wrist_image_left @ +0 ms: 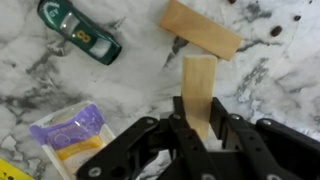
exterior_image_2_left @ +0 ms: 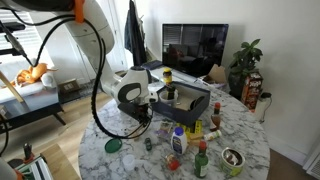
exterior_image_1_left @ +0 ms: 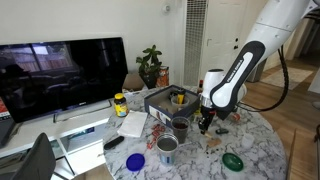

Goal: Place the toy car on two stacked blocks

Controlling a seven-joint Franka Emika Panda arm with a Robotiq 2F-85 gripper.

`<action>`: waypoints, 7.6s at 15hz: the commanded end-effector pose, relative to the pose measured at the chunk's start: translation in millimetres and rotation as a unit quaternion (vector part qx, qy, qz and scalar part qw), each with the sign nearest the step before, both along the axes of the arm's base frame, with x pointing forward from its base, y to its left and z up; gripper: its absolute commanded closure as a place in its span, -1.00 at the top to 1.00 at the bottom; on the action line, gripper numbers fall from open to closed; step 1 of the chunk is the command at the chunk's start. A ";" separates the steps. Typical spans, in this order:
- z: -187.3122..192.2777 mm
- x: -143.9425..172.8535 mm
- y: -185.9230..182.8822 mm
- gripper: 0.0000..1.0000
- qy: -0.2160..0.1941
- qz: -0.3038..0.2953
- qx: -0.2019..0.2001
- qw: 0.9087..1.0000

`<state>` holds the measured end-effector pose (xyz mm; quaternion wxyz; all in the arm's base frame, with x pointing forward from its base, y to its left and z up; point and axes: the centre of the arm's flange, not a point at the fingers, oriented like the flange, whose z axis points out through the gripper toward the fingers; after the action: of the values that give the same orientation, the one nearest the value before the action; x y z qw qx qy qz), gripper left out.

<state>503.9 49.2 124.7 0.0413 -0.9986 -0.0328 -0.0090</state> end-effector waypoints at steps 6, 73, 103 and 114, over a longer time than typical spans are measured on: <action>25.9 -40.3 18.9 -0.85 0.034 0.229 0.016 0.973; 8.9 -43.9 -8.4 1.00 -0.008 0.494 -0.033 0.869; -15.7 -52.0 -68.3 -0.85 0.024 0.418 -0.023 0.908; 24.4 -65.0 7.5 -0.85 0.015 0.474 -0.013 0.880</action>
<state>452.5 44.5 142.7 0.0197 -0.8661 -0.4991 0.0182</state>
